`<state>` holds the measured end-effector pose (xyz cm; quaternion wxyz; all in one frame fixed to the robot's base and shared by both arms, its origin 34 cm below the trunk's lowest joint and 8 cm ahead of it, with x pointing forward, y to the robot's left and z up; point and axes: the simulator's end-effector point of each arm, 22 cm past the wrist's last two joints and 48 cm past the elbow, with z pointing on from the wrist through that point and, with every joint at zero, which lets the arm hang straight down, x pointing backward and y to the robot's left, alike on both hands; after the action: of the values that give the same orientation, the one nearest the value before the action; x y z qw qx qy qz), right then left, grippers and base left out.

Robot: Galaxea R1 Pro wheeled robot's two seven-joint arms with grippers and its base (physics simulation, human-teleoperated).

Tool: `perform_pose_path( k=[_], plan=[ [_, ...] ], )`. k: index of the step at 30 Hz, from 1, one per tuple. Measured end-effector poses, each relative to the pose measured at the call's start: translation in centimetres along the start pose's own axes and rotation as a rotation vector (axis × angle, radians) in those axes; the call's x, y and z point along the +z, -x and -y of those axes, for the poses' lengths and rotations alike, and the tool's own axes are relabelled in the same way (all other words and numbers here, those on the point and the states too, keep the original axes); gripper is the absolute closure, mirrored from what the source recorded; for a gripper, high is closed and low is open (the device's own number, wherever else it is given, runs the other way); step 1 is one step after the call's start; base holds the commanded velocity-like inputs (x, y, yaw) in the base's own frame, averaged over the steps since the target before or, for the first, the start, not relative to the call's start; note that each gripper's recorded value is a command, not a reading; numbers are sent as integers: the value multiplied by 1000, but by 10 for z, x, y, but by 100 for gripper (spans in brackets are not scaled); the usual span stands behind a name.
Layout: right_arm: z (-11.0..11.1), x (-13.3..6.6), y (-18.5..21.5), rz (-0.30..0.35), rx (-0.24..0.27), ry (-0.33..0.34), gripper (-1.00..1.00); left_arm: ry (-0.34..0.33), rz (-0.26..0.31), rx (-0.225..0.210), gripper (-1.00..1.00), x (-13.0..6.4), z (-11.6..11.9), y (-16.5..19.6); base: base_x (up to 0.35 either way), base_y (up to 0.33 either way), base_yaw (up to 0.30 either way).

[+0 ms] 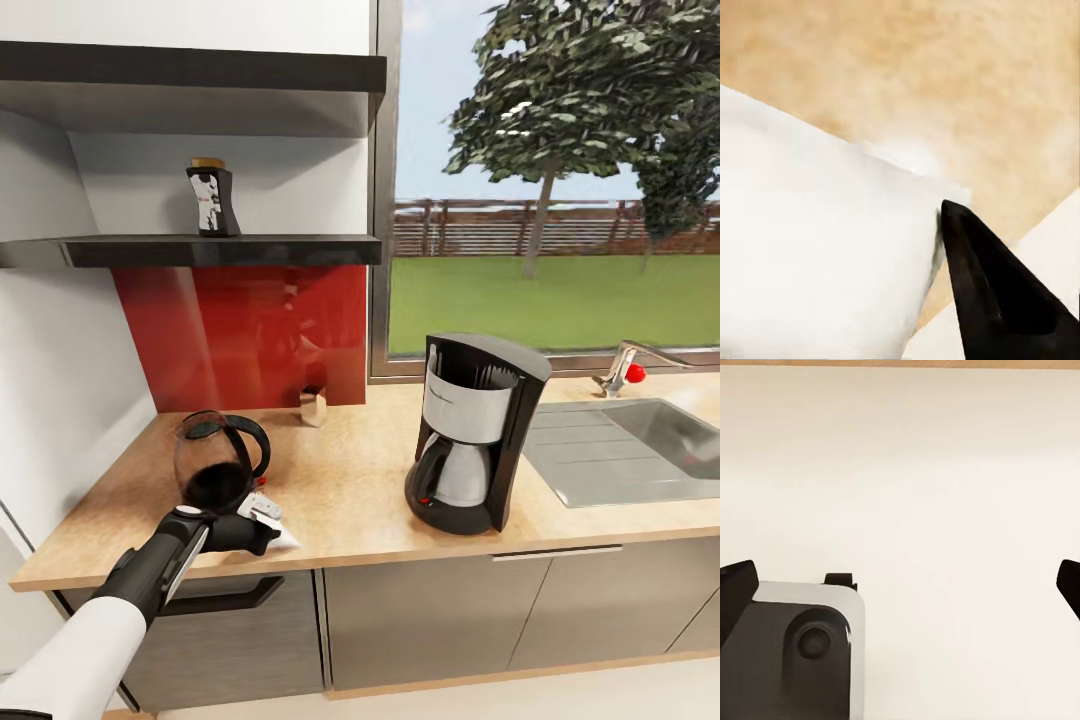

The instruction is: Set up a coffee station on the kitchen countertop: keep the coffee maker on the countertop, move the bottle of coffee from the kitchen shelf to the counter next to the coffee maker, place a paper coffee filter on top of the coffee maker, put the saucer next to the coffee maker with the coffee cup on the saucer, and place the electric kettle next to the coffee maker.

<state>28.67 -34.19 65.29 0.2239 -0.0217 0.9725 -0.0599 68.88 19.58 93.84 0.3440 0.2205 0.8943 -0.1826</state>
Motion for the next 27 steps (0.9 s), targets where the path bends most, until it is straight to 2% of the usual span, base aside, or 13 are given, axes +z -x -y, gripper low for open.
perform_pose_path(
  k=[8, 20, 27],
  plan=[
    [0, 0, 0, 0, 0, 0, -100, 10, -5, 13, 100, 0, -3, -2, 0, 0, 0],
    [0, 0, -1, -2, 0, 0, -100, 8, -4, 11, 100, 0, -2, -1, 0, 0, 0],
    [0, 0, -1, -3, -1, 1, -100, -17, 0, 15, 100, -1, 3, 1, 0, 0, 0]
  ],
)
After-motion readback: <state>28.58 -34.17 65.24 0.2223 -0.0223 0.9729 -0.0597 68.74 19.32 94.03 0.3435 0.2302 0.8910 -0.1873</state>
